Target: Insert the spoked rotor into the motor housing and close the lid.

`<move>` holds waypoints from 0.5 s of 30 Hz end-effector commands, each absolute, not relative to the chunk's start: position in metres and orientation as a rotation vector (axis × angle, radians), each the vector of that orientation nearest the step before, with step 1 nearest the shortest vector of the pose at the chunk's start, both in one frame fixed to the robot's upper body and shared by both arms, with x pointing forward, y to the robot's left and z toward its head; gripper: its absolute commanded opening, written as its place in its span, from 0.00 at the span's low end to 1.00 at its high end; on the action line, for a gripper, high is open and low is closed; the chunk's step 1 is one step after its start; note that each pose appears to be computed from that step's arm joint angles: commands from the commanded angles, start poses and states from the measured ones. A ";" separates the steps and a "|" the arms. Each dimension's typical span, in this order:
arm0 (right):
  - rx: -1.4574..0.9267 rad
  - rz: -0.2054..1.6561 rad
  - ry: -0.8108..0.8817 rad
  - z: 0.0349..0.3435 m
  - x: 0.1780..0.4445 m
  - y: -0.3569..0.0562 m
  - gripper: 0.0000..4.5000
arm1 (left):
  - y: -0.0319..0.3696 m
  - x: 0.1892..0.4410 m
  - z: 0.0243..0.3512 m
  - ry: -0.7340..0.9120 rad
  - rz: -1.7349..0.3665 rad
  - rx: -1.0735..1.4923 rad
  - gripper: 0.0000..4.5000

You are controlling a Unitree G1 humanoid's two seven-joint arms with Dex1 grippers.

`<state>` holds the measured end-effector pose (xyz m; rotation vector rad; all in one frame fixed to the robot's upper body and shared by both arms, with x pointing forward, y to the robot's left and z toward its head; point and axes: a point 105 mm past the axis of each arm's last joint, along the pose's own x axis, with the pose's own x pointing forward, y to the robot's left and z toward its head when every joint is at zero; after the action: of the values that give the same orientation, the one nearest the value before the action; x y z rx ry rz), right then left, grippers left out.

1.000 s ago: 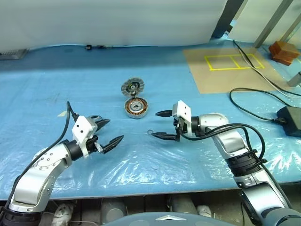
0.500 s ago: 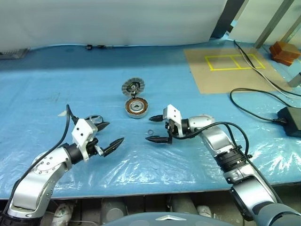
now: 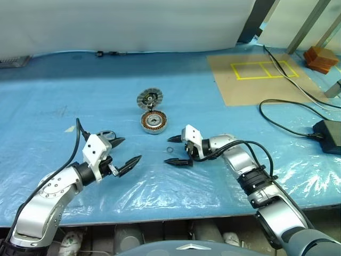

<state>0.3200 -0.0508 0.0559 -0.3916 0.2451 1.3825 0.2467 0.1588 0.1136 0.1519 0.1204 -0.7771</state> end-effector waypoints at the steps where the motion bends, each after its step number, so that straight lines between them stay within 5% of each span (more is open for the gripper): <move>1: -0.429 1.367 0.247 0.053 0.324 -0.056 0.96 | 0.155 0.247 0.122 0.082 -0.791 0.174 1.00; 12: -0.459 1.345 0.294 0.039 0.326 -0.070 0.23 | 0.153 0.248 0.120 0.082 -0.791 0.178 1.00; 15: -0.463 1.345 0.295 0.038 0.326 -0.069 0.23 | 0.153 0.250 0.122 0.079 -0.789 0.180 1.00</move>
<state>0.3298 -0.0631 0.0532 -0.4478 0.2259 1.3445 0.2496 0.1554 0.1156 0.1661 0.1073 -0.7831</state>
